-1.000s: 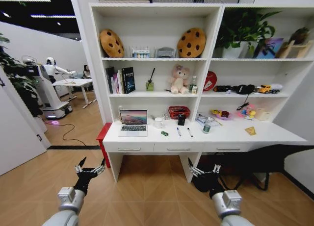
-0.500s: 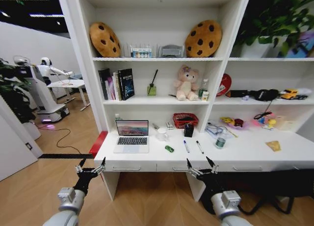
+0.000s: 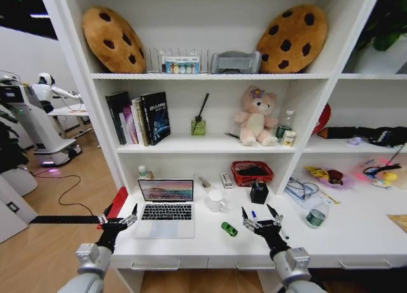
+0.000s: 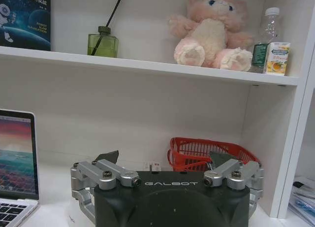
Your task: Organize the objects on the table.
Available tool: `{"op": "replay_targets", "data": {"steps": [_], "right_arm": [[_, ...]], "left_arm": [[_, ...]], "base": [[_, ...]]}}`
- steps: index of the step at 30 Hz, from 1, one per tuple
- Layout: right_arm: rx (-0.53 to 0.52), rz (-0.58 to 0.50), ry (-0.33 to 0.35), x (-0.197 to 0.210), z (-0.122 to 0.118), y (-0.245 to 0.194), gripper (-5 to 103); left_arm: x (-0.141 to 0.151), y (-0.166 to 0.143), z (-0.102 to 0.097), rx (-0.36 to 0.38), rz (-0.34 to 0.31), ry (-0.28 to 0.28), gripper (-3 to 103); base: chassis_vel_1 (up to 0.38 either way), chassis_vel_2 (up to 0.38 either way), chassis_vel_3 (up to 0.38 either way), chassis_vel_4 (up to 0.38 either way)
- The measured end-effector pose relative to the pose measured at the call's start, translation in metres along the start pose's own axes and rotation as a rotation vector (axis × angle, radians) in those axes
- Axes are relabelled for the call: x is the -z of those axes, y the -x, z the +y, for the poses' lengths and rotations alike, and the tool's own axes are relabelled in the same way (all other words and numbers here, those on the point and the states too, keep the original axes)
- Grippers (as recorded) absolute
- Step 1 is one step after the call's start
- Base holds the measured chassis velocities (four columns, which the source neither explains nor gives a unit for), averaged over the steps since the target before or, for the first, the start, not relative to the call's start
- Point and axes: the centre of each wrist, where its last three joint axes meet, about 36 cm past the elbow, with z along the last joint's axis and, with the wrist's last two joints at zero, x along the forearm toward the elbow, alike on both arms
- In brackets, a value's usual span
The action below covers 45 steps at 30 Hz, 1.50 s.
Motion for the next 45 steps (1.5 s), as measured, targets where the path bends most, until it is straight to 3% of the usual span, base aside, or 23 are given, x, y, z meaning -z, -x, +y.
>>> {"op": "replay_targets", "data": {"steps": [7, 9, 13, 15, 18, 22, 24, 25, 31, 33, 38, 40, 45], "right_arm": [[-0.002, 0.002, -0.008, 0.000, -0.001, 0.000, 100], [-0.006, 0.005, -0.017, -0.001, -0.004, 0.000, 100], [-0.012, 0.009, -0.023, -0.002, -0.005, 0.000, 100], [-0.020, 0.015, -0.030, -0.003, -0.006, 0.002, 100], [-0.021, 0.020, -0.031, -0.001, -0.007, 0.004, 100], [-0.033, 0.023, -0.026, -0.002, -0.013, 0.019, 100], [-0.033, 0.025, -0.025, -0.001, -0.016, 0.024, 100], [-0.029, 0.021, -0.027, 0.002, -0.021, 0.032, 100], [-0.034, 0.015, -0.053, 0.002, -0.036, 0.048, 100], [-0.037, 0.017, -0.062, -0.001, -0.040, 0.055, 100], [-0.046, 0.023, -0.057, -0.009, -0.040, 0.057, 100], [-0.054, 0.026, -0.056, -0.015, -0.039, 0.057, 100], [-0.061, 0.037, -0.056, -0.020, -0.040, 0.057, 100]], "left_arm": [[0.003, 0.010, -0.005, 0.018, -0.017, -0.007, 76], [0.007, 0.016, -0.004, 0.003, -0.013, -0.007, 66], [0.011, 0.019, -0.002, -0.008, -0.006, 0.001, 60], [0.024, 0.021, -0.003, -0.008, 0.032, -0.016, 44], [0.035, 0.023, -0.005, -0.013, 0.063, -0.040, 38], [0.060, 0.041, -0.010, -0.031, 0.097, -0.050, 16], [0.064, 0.046, -0.012, -0.018, 0.112, -0.051, 16], [0.069, 0.053, -0.015, -0.008, 0.135, -0.052, 6], [0.092, 0.089, -0.031, -0.031, 0.154, -0.041, 0], [0.107, 0.113, -0.043, -0.058, 0.155, -0.050, 0], [0.109, 0.144, -0.061, -0.088, 0.175, -0.033, 0], [0.107, 0.163, -0.079, -0.110, 0.194, -0.025, 0], [0.114, 0.202, -0.102, -0.144, 0.233, -0.038, 0]], "base": [[0.048, -0.042, -0.039, 0.021], [0.046, -0.012, -0.018, 0.041], [0.000, 0.000, 0.000, 0.000], [0.000, 0.000, 0.000, 0.000], [0.000, 0.000, 0.000, 0.000], [0.000, 0.000, 0.000, 0.000], [0.000, 0.000, 0.000, 0.000], [0.000, 0.000, 0.000, 0.000], [0.000, 0.000, 0.000, 0.000], [0.000, 0.000, 0.000, 0.000], [0.000, 0.000, 0.000, 0.000], [0.000, 0.000, 0.000, 0.000], [0.000, 0.000, 0.000, 0.000]]}}
